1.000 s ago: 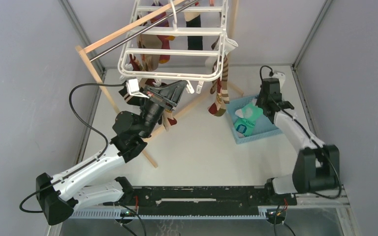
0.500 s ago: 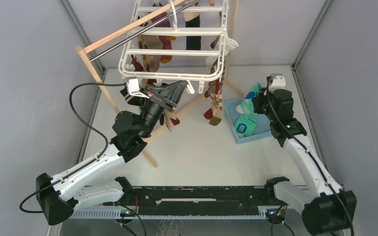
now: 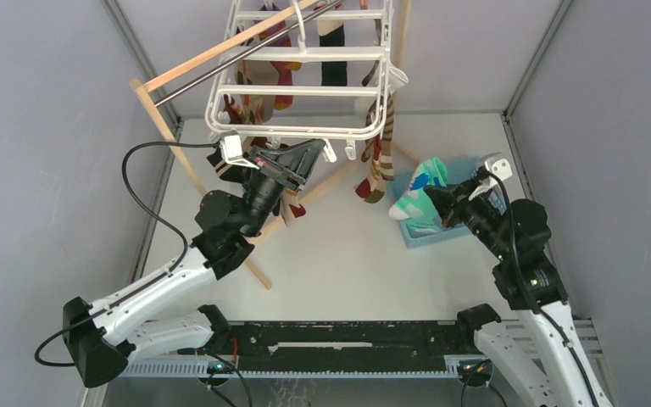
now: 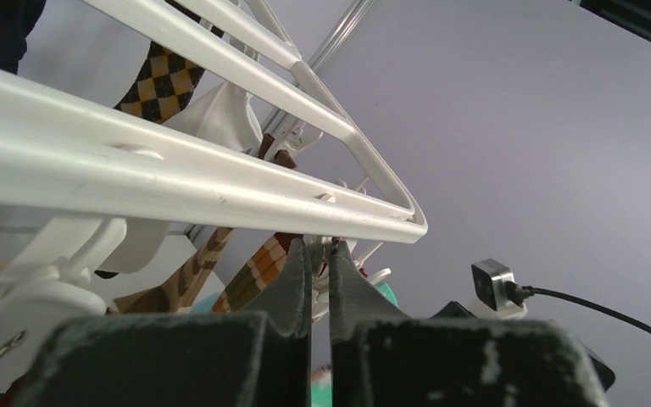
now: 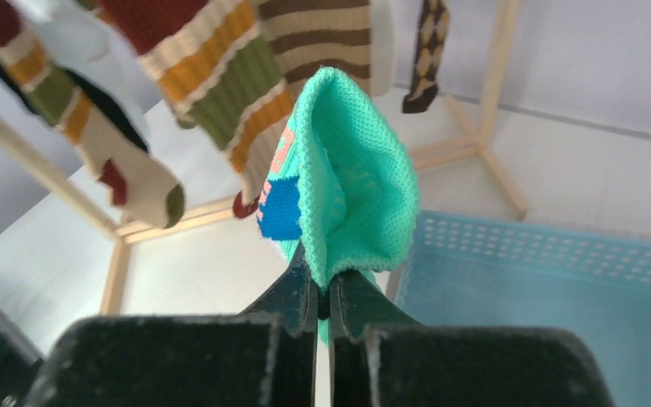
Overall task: Clip the socks to the hanger
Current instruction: Pick up the sock from the bin, then clamp the sock onto the hanger.
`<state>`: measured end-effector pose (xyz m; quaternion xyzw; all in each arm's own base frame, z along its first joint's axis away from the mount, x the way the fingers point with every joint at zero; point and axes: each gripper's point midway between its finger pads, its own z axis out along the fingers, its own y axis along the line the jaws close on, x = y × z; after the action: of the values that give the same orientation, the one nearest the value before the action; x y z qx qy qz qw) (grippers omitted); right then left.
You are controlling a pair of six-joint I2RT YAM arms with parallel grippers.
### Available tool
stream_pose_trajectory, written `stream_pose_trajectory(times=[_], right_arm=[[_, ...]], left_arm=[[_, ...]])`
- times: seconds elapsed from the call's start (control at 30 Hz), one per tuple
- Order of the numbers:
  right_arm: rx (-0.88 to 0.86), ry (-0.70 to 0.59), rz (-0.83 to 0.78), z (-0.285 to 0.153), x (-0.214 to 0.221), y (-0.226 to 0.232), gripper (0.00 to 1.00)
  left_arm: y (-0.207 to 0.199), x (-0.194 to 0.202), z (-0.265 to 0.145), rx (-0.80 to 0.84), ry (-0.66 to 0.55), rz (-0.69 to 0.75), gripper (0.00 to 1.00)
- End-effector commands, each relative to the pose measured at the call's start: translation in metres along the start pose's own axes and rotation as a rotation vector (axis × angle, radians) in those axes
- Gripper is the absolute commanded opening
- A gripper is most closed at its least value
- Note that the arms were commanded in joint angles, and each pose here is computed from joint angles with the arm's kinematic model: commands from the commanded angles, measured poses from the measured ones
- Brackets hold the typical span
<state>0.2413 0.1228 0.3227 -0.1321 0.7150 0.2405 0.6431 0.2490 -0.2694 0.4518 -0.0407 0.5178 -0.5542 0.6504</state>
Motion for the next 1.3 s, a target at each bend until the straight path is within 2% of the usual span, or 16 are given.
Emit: stream_pose_trajectory(times=[0.0, 0.17, 0.3, 0.73, 1.27], right_arm=[[-0.161, -0.008, -0.012, -0.026, -0.014, 0.039, 0.0], [-0.304, 0.01, 0.012, -0.049, -0.024, 0.072, 0.0], [-0.395, 0.02, 0.059, -0.05, -0.026, 0.089, 0.0], [-0.557, 0.146, 0.136, 0.012, -0.011, 0.127, 0.0], [-0.703, 0.163, 0.135, 0.048, -0.03, 0.171, 0.0]], left_arm=[[-0.014, -0.009, 0.006, 0.038, 0.0, 0.007, 0.0], [-0.013, -0.004, 0.009, 0.041, 0.013, 0.011, 0.0], [-0.014, -0.002, 0.011, 0.046, 0.021, 0.008, 0.0], [-0.018, -0.004, 0.006, 0.066, 0.013, 0.002, 0.0], [-0.016, -0.006, -0.001, 0.075, 0.003, 0.015, 0.0]])
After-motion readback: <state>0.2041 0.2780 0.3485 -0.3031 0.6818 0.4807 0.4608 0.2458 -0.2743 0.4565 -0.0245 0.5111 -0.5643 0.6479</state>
